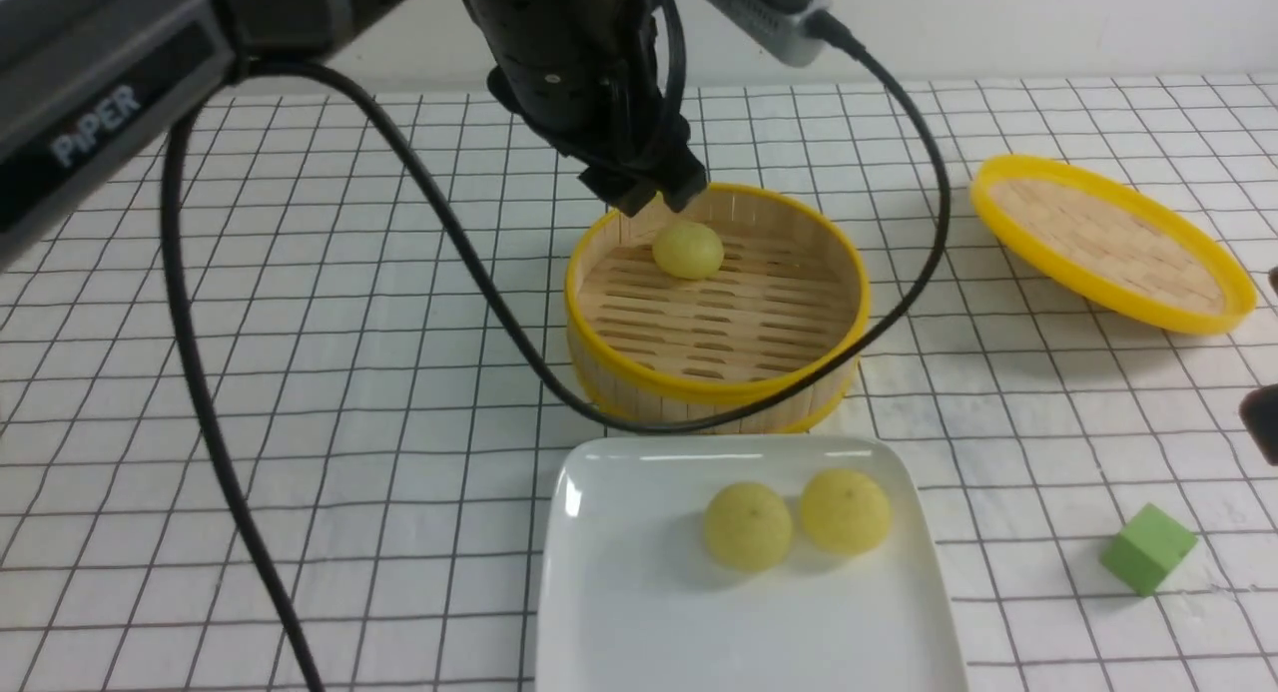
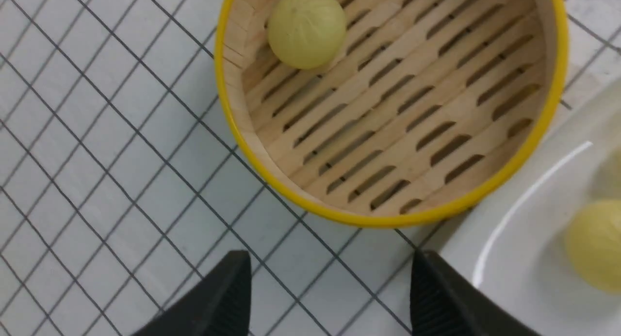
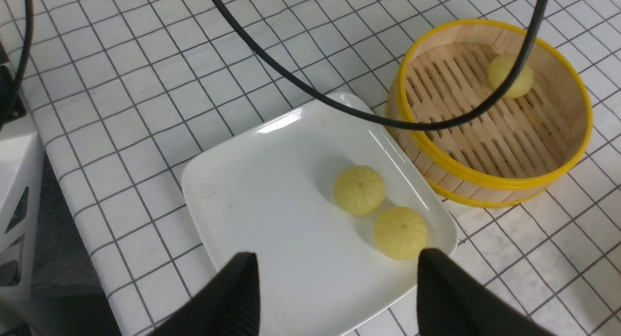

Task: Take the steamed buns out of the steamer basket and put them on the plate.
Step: Use the left arm to grab the steamed stuffed bun that is closest to it

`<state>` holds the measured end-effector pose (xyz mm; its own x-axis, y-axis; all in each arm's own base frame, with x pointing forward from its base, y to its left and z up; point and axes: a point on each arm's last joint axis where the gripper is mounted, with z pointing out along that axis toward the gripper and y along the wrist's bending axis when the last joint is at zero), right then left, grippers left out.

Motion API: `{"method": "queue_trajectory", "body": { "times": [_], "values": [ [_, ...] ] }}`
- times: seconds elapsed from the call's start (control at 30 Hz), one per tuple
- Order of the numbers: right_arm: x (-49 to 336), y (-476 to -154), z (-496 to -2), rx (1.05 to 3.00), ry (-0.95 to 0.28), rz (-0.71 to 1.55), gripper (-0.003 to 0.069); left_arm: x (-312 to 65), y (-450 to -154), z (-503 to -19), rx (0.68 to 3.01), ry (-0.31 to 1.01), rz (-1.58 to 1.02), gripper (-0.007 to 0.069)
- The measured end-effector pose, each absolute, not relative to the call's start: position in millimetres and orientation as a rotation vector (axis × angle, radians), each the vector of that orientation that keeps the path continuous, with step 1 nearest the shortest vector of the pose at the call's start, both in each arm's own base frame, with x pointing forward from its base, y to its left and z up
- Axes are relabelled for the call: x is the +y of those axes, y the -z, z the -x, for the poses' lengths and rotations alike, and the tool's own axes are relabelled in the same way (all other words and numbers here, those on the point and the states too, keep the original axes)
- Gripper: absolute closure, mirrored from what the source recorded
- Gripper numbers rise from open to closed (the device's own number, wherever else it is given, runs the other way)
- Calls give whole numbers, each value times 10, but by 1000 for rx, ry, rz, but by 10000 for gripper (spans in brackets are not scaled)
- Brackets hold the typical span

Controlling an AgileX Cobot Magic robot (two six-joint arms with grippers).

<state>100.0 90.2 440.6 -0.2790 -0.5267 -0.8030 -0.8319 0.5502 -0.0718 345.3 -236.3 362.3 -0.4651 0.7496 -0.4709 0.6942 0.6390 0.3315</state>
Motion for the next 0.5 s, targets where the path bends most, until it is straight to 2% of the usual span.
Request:
{"method": "queue_trajectory", "body": {
  "times": [0.3, 0.43, 0.5],
  "values": [
    [904, -4411, -1003, 1952, -466, 1095, 221, -2623, -3043, -3792, 2294, -94, -1066, 126],
    [904, -4411, -1004, 1951, -466, 1094, 221, -2699, -2916, -3870, 2273, -62, -1048, 126],
    [904, -4412, -1004, 1951, -466, 1094, 221, -2746, -2955, -3909, 2236, -19, -1003, 130]
  ]
}}
